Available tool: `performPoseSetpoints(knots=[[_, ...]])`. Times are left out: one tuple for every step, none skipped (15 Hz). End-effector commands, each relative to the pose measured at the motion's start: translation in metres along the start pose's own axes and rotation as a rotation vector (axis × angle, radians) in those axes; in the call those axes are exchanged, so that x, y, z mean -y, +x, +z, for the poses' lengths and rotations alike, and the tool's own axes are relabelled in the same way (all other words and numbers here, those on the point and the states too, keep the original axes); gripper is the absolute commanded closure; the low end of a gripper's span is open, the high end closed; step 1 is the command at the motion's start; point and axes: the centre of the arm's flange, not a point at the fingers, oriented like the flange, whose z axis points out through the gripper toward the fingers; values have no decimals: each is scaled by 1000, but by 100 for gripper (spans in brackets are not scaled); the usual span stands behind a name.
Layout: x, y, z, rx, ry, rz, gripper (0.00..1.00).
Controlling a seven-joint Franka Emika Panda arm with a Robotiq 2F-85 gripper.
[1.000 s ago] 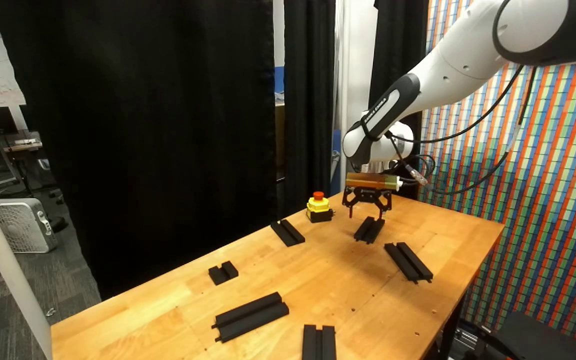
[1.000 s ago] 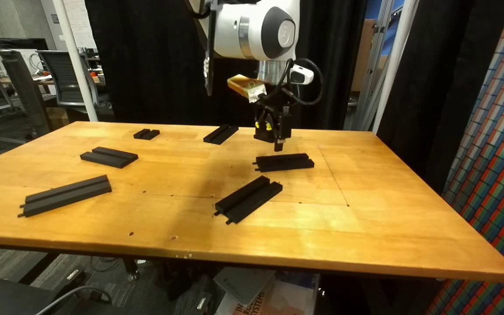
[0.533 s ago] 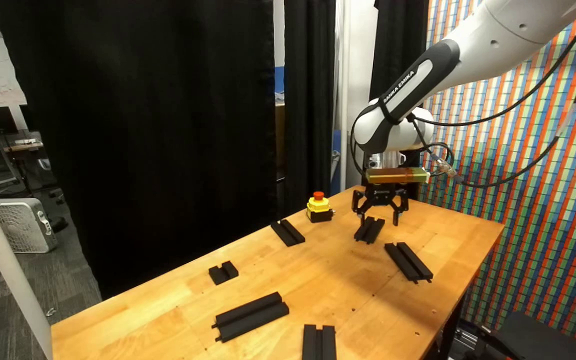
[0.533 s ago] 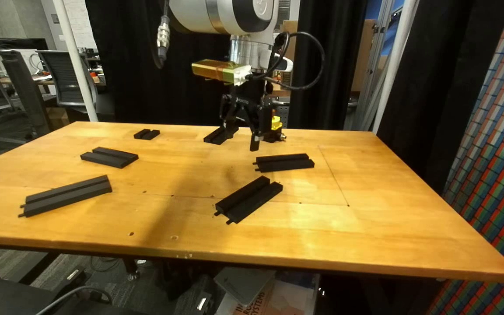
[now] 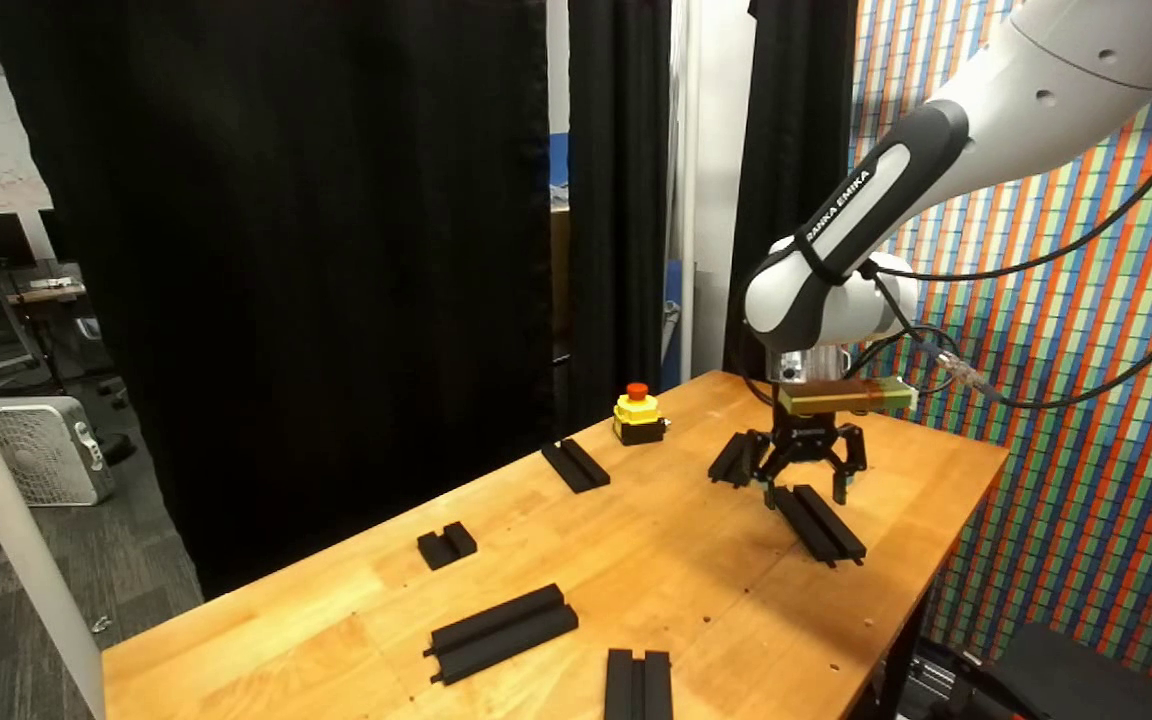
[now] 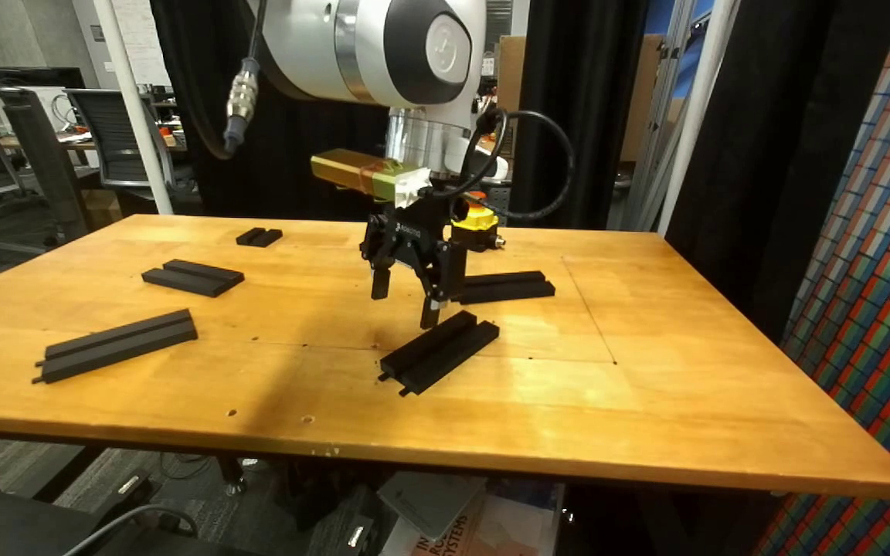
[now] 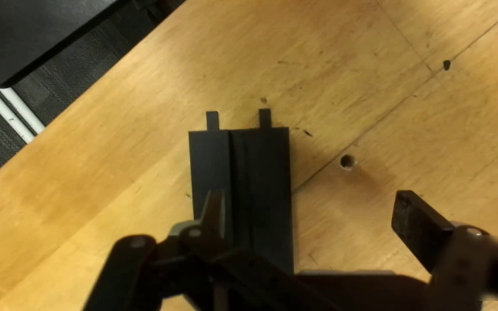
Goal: Connect four black pieces together
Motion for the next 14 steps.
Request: performPoseSetpoints(knots=[[-18, -9, 11, -31, 32, 7, 0], [-21, -9, 14, -55, 37, 5, 0], [-25, -8, 15, -75, 49, 0, 0], [-28, -6, 17, -91, 54, -4, 0], [-30, -4, 20, -105, 63, -11, 0], [-32, -3, 21, -114, 67, -15, 0], [-34, -1, 24, -119, 70, -21, 0], [-35, 0, 26, -125, 74, -27, 0], [-36, 0, 27, -127, 76, -33, 0], [-37, 1, 28, -129, 75, -39, 0], [-37, 2, 29, -132, 75, -46, 0], [-37, 2, 30, -130, 73, -52, 0], [-37, 3, 32, -131, 72, -58, 0], [-37, 4, 34, -130, 70, -63, 0]])
